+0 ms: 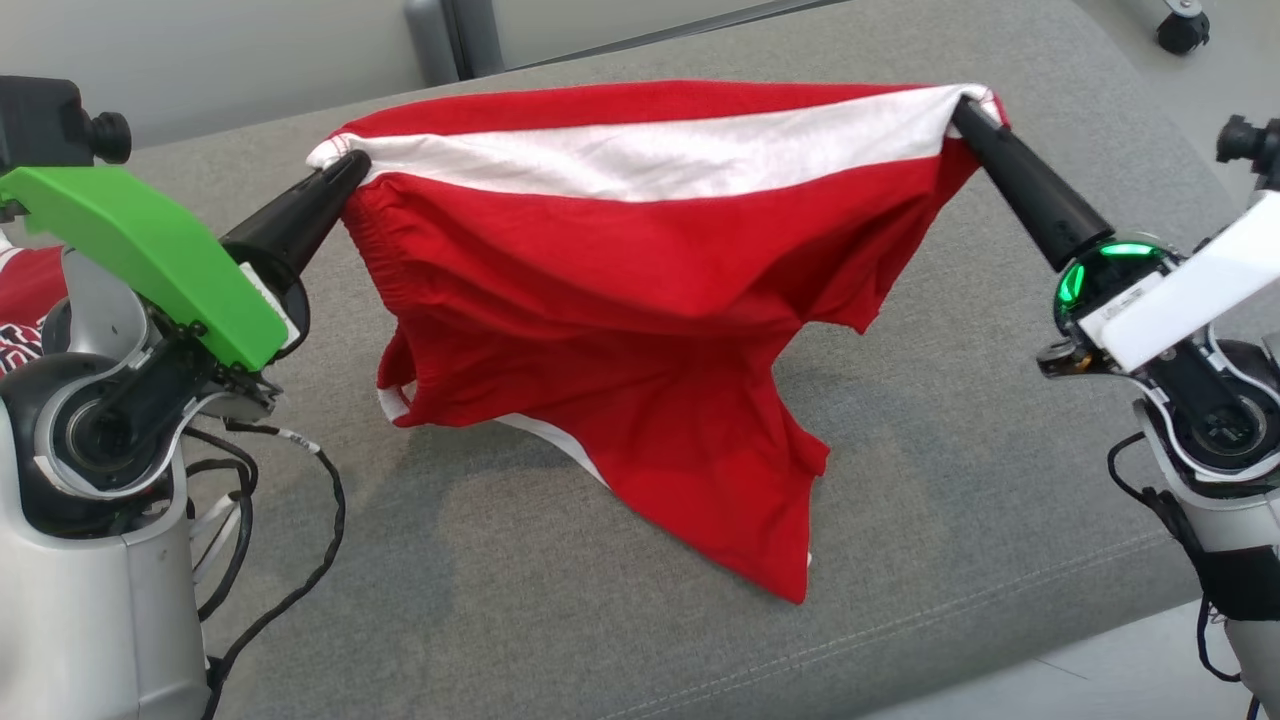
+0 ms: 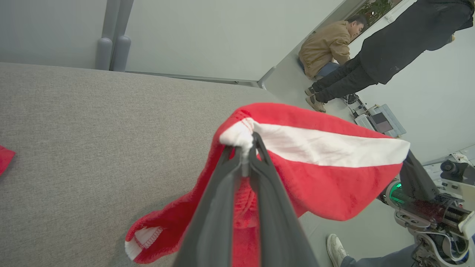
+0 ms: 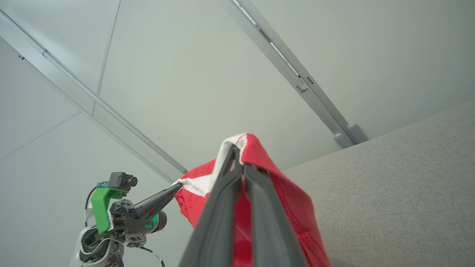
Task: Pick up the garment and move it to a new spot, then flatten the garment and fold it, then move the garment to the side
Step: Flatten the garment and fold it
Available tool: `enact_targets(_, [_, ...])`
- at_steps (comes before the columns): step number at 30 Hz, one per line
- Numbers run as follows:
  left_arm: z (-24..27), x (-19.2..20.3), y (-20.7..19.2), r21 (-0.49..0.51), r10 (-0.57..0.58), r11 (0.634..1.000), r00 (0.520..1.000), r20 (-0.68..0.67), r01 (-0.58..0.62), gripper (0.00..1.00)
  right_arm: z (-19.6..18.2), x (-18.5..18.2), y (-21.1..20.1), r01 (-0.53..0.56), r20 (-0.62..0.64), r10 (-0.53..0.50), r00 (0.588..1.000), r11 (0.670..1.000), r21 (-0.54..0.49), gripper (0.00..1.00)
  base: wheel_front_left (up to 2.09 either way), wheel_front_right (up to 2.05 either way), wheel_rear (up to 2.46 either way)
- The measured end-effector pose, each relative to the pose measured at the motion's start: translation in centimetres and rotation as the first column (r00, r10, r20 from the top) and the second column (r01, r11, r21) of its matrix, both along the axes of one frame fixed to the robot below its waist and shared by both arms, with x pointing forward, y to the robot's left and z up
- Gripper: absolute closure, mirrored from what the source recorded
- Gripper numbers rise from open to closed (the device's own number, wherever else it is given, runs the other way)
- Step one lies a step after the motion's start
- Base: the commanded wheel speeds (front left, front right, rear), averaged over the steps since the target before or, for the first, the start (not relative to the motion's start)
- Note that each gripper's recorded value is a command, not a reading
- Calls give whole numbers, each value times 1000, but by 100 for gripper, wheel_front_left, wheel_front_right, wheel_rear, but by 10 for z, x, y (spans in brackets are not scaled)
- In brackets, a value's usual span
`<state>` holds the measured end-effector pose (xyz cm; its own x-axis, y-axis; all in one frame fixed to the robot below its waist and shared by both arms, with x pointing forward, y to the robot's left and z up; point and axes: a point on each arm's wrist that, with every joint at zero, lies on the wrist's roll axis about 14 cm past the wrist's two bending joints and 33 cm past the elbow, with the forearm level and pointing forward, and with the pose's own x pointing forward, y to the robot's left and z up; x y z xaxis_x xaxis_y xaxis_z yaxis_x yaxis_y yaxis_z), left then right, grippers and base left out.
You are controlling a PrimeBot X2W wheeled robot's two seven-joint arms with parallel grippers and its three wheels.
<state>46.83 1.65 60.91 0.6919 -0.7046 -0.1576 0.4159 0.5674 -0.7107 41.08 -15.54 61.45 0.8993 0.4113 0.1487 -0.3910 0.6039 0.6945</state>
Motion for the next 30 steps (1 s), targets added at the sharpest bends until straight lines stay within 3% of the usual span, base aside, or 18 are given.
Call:
enact_targets(3, [2,-5,3,-3,-7,1000,1000,-7,7,100,8,2,-11,25,0,-25,1000,998,50,100,0,0,0])
enact_targets(7, [-3,-11,9,13,-7,1000,999,-32,8,100,1,-1,-16,4,-54,-4,999,1000,-1,100,0,0,0])
enact_targets(12, [1,-18,5,7,-48,999,998,-41,48,100,11,0,-24,7,-61,-6,998,1000,17,100,0,0,0])
enact_targets(15, [0,-26,-3,23,-97,995,994,-54,99,100,6,0,-31,-8,-93,-2,996,994,-111,100,0,0,0])
enact_targets(21, [20,-21,3,81,-84,993,996,12,82,100,35,7,-34,-10,-60,0,998,985,-172,100,0,0,0])
enact_targets(26, [62,-16,4,43,-56,998,989,135,51,100,79,11,-31,4,47,2,999,993,-119,100,0,0,0])
enact_targets(30, [70,-20,0,13,-69,998,986,152,67,100,81,7,-18,-46,47,50,998,996,-83,100,0,0,0])
